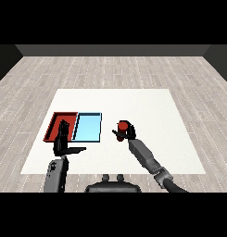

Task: Pick the red can and put it in the red box

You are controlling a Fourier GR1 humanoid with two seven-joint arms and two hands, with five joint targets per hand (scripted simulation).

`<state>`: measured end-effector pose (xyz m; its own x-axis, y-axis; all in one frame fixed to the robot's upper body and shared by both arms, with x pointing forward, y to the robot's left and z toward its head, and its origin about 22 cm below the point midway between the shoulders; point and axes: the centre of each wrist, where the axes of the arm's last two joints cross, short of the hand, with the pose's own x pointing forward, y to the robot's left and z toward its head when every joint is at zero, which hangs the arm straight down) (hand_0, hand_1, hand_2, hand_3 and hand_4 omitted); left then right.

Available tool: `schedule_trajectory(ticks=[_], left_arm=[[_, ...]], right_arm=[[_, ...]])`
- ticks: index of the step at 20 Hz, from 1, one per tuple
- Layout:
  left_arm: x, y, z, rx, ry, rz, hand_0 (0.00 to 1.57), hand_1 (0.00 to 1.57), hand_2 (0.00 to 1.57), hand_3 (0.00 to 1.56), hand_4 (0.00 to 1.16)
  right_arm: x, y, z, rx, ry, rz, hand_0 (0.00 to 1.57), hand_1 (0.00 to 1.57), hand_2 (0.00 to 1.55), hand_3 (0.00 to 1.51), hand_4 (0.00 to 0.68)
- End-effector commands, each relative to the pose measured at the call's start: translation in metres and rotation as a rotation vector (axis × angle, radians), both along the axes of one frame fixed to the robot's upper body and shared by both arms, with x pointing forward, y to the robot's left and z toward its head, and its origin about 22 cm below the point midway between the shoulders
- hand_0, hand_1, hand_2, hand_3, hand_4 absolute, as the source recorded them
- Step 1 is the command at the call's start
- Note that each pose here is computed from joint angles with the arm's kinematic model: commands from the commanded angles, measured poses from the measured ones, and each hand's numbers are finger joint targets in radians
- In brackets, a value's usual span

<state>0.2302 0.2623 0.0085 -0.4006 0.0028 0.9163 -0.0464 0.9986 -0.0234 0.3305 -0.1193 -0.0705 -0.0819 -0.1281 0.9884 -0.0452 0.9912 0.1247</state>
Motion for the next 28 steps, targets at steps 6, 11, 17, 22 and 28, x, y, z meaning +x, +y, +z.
schedule_trajectory(ticks=[6,11,17,22,28], left_arm=[[-0.0141,-0.008,0.007,0.006,-0.008,-0.004,0.0,0.0,0.0,0.0,0.0],[0.0028,-0.005,0.0,0.003,0.007,-0.04,0.0,0.0,0.0,0.0,0.0],[0.0006,-0.026,0.003,0.038,0.044,-0.066,0.0,0.0,0.0,0.0,0.0],[0.0122,-0.065,0.017,0.023,0.071,-0.177,0.0,0.0,0.0,0.0,0.0],[0.0304,-0.099,0.011,0.013,0.107,-0.236,0.0,0.0,0.0,0.0,0.0]], right_arm=[[-0.014,-0.005,0.028,-0.099,-0.059,0.005,1.46,1.46,1.45,1.42,0.649],[-0.001,0.009,0.039,-0.071,-0.1,0.005,1.46,1.46,1.45,1.41,0.659],[-0.007,0.012,0.063,-0.073,-0.187,0.016,1.45,1.45,1.44,1.41,0.649],[-0.006,0.026,0.073,-0.042,-0.215,-0.008,1.43,1.43,1.45,1.42,0.653],[-0.009,-0.009,0.081,-0.048,-0.215,0.002,1.42,1.42,1.44,1.42,0.65]])
